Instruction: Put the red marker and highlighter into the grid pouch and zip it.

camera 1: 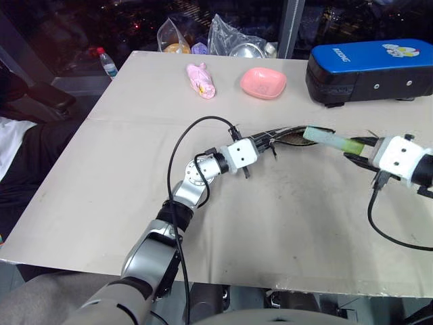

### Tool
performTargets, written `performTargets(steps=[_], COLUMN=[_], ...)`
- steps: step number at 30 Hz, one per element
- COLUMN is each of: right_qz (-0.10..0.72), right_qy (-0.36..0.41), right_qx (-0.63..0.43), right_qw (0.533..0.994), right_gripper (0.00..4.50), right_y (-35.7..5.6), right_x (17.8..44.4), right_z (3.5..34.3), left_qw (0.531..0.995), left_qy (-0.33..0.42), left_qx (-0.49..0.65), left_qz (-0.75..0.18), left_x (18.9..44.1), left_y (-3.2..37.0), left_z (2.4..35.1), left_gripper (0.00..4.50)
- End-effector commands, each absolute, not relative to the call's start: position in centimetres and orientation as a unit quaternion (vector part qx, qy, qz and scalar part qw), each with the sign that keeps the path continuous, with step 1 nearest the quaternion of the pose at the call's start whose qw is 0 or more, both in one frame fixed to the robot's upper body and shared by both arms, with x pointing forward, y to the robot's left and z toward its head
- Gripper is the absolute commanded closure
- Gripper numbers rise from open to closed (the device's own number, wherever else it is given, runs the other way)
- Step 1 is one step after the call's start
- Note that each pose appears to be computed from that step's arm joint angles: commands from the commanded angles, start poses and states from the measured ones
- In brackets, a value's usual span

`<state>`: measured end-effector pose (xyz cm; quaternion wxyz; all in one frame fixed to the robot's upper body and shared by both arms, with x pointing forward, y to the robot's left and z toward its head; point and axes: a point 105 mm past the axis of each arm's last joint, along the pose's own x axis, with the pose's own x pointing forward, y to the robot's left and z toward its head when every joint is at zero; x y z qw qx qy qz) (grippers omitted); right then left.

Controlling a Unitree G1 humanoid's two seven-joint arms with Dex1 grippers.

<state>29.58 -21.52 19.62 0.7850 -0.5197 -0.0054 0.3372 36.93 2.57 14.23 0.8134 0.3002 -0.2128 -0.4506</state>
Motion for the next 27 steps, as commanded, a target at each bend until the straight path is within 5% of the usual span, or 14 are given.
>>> performTargets(steps=[1,11,12,13,14,18,27], right_qz=[0.327,0.365,0.372,0.376,0.377,0.346,0.322], right_qy=[-0.023,-0.066,-0.071,-0.076,-0.079,-0.11,-0.105], right_qx=[-0.568,-0.621,-0.626,-0.633,-0.638,-0.635,-0.4], right_qw=[0.755,0.69,0.681,0.672,0.667,0.683,0.851], right_gripper=[3.68,3.68,2.62,2.45,1.69,0.17,0.07], right_y=[-21.2,-16.2,-15.6,-15.2,-14.9,-15.0,-17.2], right_x=[30.7,35.0,35.2,35.5,35.7,36.3,32.4], right_z=[20.0,19.2,19.0,18.9,18.9,20.8,23.7], left_qw=[0.805,0.793,0.793,0.793,0.794,0.803,0.813], left_qy=[-0.242,-0.253,-0.253,-0.254,-0.255,-0.254,-0.241], left_qx=[0.296,0.308,0.308,0.309,0.309,0.306,0.288], left_qz=[-0.454,-0.46,-0.46,-0.459,-0.458,-0.445,-0.445], left_x=[36.5,36.1,36.1,36.2,36.2,36.6,36.7], left_y=[1.8,1.6,1.6,1.6,1.6,2.0,2.2], left_z=[15.5,15.8,15.9,15.9,16.0,16.3,15.6], left_gripper=[4.5,4.5,4.5,4.5,4.5,4.5,4.5])
